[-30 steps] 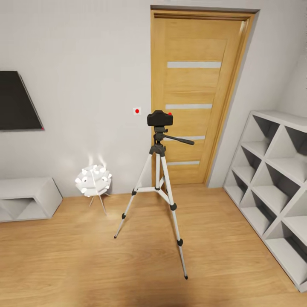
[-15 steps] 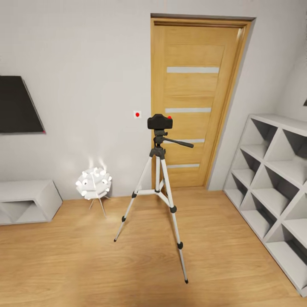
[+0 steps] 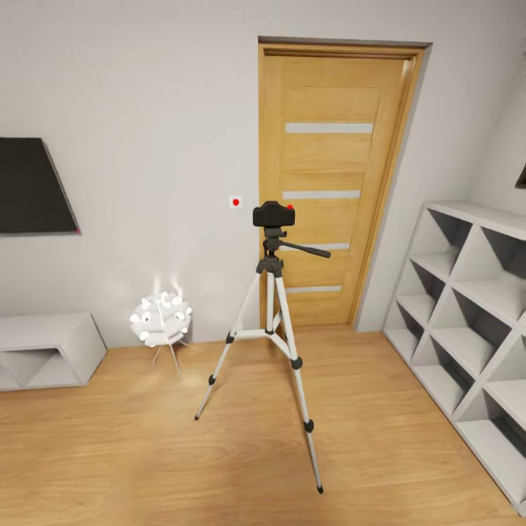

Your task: Attach the digital camera to the camera tripod in the bedroom.

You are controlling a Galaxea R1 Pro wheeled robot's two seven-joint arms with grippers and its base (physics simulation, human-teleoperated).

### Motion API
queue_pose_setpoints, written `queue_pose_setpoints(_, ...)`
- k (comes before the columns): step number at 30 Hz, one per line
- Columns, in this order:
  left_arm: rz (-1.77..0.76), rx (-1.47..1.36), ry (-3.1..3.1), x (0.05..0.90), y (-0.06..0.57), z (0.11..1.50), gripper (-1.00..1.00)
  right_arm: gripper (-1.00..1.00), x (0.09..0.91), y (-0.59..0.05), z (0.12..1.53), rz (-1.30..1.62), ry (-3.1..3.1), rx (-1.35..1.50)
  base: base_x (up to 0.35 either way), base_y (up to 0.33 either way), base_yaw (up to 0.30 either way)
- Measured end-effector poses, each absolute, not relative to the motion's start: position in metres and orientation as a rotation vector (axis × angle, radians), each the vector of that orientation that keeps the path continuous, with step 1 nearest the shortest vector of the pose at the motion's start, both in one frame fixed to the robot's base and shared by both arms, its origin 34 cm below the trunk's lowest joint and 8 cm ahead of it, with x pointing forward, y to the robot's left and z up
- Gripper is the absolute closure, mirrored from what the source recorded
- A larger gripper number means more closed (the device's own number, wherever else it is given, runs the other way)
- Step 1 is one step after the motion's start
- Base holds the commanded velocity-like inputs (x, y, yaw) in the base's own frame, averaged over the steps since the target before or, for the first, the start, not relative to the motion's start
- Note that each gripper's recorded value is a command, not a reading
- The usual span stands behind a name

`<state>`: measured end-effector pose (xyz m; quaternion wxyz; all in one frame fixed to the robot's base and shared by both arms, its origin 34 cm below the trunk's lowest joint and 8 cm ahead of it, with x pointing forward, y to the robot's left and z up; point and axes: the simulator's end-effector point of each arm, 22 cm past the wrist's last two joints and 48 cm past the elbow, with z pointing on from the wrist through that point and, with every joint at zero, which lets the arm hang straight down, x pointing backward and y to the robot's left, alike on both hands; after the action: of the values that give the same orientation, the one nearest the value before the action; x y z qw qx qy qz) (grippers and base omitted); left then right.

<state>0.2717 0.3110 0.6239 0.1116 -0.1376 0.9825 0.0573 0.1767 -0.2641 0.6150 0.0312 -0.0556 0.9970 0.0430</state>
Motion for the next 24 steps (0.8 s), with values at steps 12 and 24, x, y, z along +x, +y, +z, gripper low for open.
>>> queue_pose_setpoints(12, 0.164, -0.403, 2.866, 0.279, 0.311, 0.627, -1.00, -1.00, 0.184, -0.264, 0.616, 0.130, 3.053, -0.174, 0.000, 0.000, 0.000)
queue_pose_setpoints(24, 0.159, -0.403, 2.848, 0.286, 0.311, 0.630, -1.00, -1.00, 0.191, -0.264, 0.618, 0.128, 3.034, -0.176, 0.000, 0.000, 0.000)
